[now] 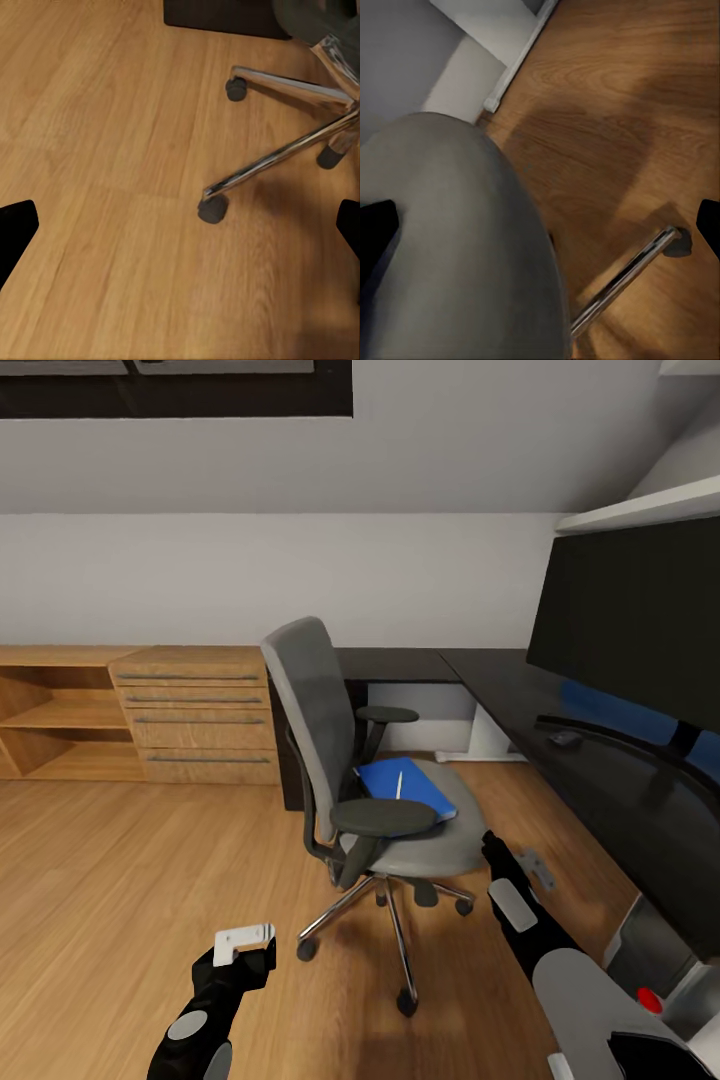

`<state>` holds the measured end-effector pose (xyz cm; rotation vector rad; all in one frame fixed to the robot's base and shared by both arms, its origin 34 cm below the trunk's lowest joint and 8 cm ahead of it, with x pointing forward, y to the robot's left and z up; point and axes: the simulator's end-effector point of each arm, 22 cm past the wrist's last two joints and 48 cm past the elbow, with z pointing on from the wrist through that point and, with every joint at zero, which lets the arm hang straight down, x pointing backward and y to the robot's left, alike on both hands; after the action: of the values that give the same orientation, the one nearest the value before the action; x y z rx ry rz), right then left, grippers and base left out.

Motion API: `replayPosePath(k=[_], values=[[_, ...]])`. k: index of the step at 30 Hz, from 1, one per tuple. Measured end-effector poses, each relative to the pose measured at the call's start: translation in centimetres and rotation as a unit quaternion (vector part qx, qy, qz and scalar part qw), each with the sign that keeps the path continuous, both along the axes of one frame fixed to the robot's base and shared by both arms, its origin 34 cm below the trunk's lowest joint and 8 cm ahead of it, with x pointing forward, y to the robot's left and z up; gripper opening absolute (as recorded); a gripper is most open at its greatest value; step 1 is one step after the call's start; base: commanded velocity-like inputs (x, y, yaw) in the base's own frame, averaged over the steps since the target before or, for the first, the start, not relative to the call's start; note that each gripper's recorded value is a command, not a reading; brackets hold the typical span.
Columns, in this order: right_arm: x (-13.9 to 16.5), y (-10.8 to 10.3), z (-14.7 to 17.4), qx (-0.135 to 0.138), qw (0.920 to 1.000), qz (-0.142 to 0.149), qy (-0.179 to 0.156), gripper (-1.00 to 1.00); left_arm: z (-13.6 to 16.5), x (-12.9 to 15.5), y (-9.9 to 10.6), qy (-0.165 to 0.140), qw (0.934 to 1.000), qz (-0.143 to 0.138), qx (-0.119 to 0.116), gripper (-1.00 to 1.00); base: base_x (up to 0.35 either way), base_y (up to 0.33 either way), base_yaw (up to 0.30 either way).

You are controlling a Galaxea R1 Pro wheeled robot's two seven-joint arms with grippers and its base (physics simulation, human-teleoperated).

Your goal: In the bedroom, organize the workspace by keeping the computer under the desk, ensuring the monitor is on the desk, placing the keyboard on the desk next to the monitor, placing the mouse on the desk next to the keyboard, moving the folder from the swivel chair onto the desk next to the mouse, stacking the notebook on top of the folder with the pen on top of the notebook, and positioning the swivel chair next to the desk.

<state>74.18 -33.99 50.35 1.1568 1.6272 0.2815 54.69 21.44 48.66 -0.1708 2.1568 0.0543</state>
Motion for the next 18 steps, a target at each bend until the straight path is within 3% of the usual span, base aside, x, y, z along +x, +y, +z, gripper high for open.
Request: replayPosePath(k=[18], values=[[-0.5,-2.9,-0.6,0.016,0.9998,-0.012,0.01,1.0,0.0,0.0,0.0,0.0,1.0,0.0,0.0,1.0,0.184,0.0,0.0]])
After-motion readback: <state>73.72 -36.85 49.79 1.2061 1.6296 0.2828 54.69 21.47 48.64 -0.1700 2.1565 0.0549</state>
